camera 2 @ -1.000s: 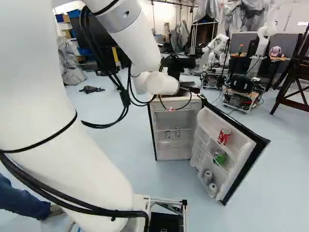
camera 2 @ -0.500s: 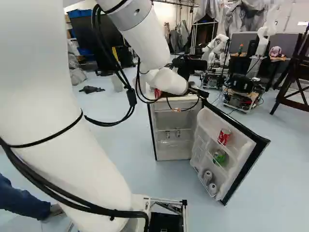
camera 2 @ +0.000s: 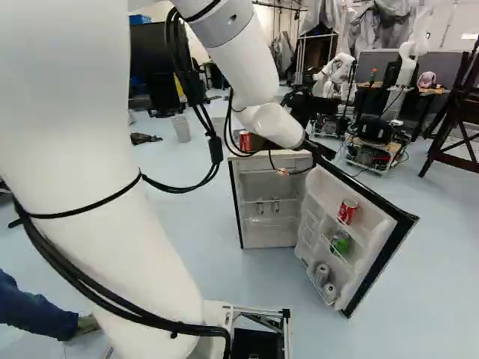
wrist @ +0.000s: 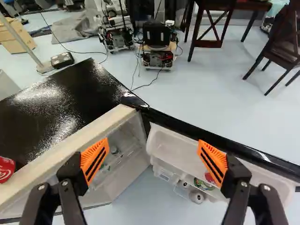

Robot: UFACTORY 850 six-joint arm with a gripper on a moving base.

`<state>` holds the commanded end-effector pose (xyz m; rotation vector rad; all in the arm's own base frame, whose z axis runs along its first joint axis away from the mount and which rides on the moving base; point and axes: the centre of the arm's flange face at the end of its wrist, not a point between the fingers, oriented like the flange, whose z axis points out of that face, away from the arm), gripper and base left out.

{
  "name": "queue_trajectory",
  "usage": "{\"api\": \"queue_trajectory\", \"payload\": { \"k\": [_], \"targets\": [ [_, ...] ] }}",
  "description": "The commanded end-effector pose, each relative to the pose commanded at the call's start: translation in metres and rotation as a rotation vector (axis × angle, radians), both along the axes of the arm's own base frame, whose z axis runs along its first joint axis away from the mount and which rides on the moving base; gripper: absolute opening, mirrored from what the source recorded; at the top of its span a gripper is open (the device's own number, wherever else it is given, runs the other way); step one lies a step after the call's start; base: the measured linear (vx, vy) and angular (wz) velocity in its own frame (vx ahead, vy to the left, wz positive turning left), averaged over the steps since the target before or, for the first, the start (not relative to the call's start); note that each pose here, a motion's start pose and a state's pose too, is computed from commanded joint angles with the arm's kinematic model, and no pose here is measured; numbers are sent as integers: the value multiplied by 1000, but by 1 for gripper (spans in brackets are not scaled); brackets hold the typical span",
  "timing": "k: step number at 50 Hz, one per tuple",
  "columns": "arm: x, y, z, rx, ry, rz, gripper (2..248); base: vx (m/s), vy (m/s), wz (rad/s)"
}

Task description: Grab a drink from the fridge

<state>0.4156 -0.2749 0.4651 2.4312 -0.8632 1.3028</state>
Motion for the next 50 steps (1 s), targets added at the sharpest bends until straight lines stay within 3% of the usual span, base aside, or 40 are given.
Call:
{"api": "queue_trajectory", "payload": {
  "k": [37, 50],
  "targets": [
    [-2, -60, -10, 121, 56, -146, 247, 0, 0, 0],
    [-2, -82, -13, 146, 65, -185, 247, 0, 0, 0]
  ]
}}
